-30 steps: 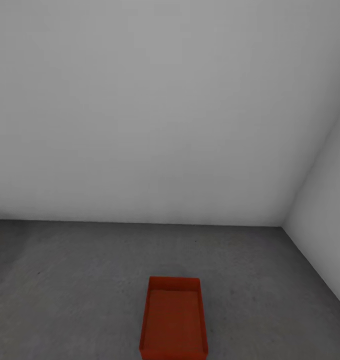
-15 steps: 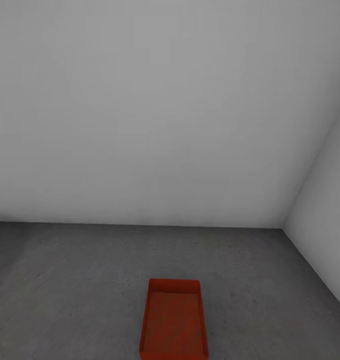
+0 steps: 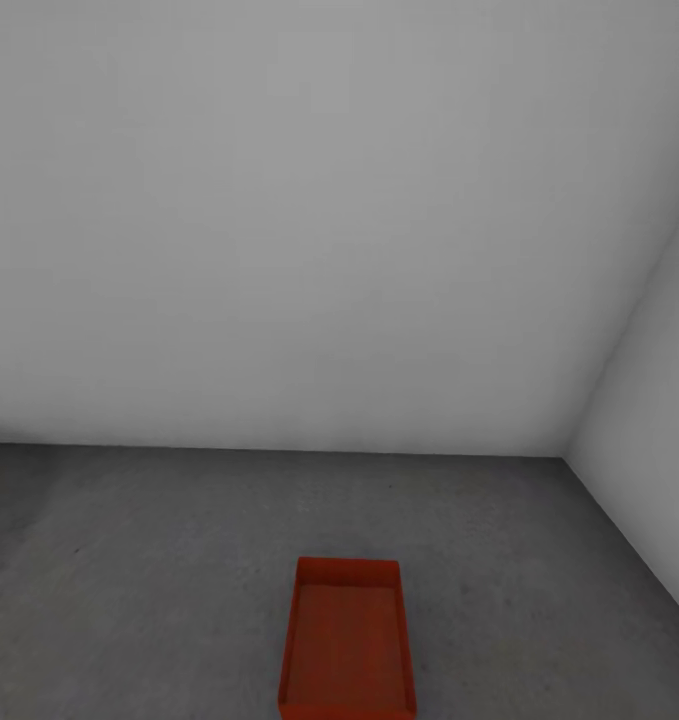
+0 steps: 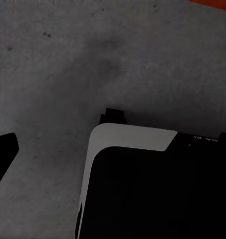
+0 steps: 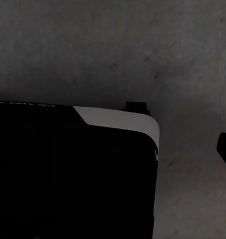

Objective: Move the two storage containers from the living room to the garage. In the garage, place one container on the floor and stack the other container on top of it (either order is fine).

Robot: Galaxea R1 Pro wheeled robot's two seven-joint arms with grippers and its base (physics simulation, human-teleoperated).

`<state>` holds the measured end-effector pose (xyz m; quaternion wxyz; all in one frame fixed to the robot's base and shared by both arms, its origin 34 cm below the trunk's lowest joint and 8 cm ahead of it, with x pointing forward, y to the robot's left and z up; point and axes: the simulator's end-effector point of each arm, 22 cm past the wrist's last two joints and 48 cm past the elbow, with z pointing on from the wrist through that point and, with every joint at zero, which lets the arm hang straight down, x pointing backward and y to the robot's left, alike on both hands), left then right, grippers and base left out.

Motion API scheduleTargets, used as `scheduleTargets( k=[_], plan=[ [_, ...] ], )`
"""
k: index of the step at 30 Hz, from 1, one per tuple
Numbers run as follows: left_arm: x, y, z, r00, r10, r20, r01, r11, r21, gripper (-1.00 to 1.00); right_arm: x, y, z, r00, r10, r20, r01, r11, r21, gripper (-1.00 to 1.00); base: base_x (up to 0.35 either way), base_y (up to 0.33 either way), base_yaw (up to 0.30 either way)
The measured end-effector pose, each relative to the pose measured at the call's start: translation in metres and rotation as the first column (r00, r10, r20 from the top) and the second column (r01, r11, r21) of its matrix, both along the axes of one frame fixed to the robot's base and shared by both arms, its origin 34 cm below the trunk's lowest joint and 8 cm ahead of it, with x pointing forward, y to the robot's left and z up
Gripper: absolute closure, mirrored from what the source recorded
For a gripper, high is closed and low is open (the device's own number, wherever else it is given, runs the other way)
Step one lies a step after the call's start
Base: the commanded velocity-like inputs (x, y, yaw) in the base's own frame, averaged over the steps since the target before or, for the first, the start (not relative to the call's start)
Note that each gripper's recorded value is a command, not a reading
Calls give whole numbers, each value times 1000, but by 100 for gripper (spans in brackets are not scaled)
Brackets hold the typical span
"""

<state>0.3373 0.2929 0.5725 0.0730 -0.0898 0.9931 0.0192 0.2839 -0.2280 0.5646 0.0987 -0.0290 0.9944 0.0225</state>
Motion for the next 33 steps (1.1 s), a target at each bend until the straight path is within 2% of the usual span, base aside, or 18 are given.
scheduleTargets(
  k=[33],
  plan=[
    [1, -1, 1, 1000, -1, 3, 1, 1000, -1, -100, 0, -1, 0, 1000, -2, 0, 2, 1000, -6, -100, 0, 0, 0]
  ],
)
